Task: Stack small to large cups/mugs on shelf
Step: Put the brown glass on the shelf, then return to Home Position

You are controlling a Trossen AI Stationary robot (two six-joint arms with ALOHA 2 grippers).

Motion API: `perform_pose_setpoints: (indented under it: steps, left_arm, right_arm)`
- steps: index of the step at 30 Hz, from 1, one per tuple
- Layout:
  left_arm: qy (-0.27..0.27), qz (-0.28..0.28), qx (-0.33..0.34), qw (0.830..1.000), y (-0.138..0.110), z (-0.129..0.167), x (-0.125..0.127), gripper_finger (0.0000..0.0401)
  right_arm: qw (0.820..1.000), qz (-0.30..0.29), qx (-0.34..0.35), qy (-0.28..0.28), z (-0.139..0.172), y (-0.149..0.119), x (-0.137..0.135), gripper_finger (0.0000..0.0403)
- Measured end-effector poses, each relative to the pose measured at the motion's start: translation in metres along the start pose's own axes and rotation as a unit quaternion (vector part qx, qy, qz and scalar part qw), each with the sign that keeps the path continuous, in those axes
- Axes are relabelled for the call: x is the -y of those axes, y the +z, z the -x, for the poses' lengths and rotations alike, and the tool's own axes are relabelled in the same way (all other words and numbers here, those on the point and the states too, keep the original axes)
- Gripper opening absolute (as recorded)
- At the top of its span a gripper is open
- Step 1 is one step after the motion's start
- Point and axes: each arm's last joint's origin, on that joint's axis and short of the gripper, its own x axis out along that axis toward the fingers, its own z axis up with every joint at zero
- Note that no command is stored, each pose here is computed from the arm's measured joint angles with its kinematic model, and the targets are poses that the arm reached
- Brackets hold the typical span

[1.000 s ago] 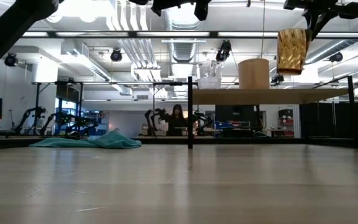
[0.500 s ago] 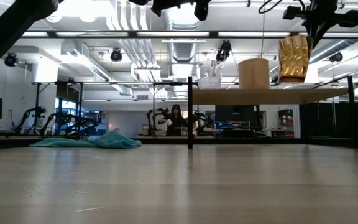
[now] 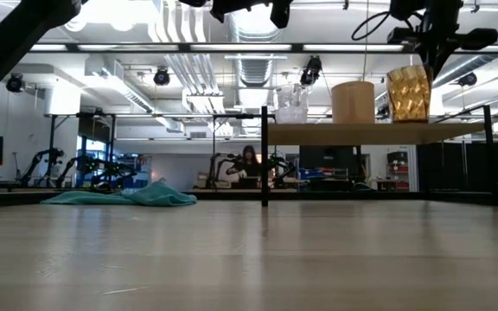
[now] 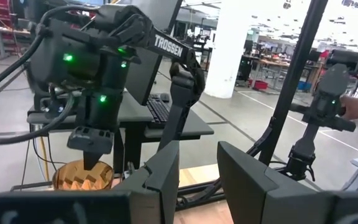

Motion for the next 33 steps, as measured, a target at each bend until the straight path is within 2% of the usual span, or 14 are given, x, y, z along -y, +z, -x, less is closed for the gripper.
perform_pose_setpoints:
  steps: [9, 27, 33]
  left_arm:
    - [0.000, 0.000, 0.000, 1.000, 0.000, 0.000, 0.000, 0.0095]
    - [0.000, -0.001, 0.000, 1.000, 0.000, 0.000, 0.000, 0.0096]
    - [0.000, -0.001, 0.000, 1.000, 0.000, 0.000, 0.000, 0.0096]
  right_arm:
    - [1.000, 0.018, -0.016, -0.005, -0.008, 0.009, -0.002, 0.0012]
    - [0.999, 0.047, -0.017, -0.006, -0.008, 0.008, -0.002, 0.0077]
    - [0.999, 0.046, 0.006, 0.012, 0.007, 0.010, -0.003, 0.0077]
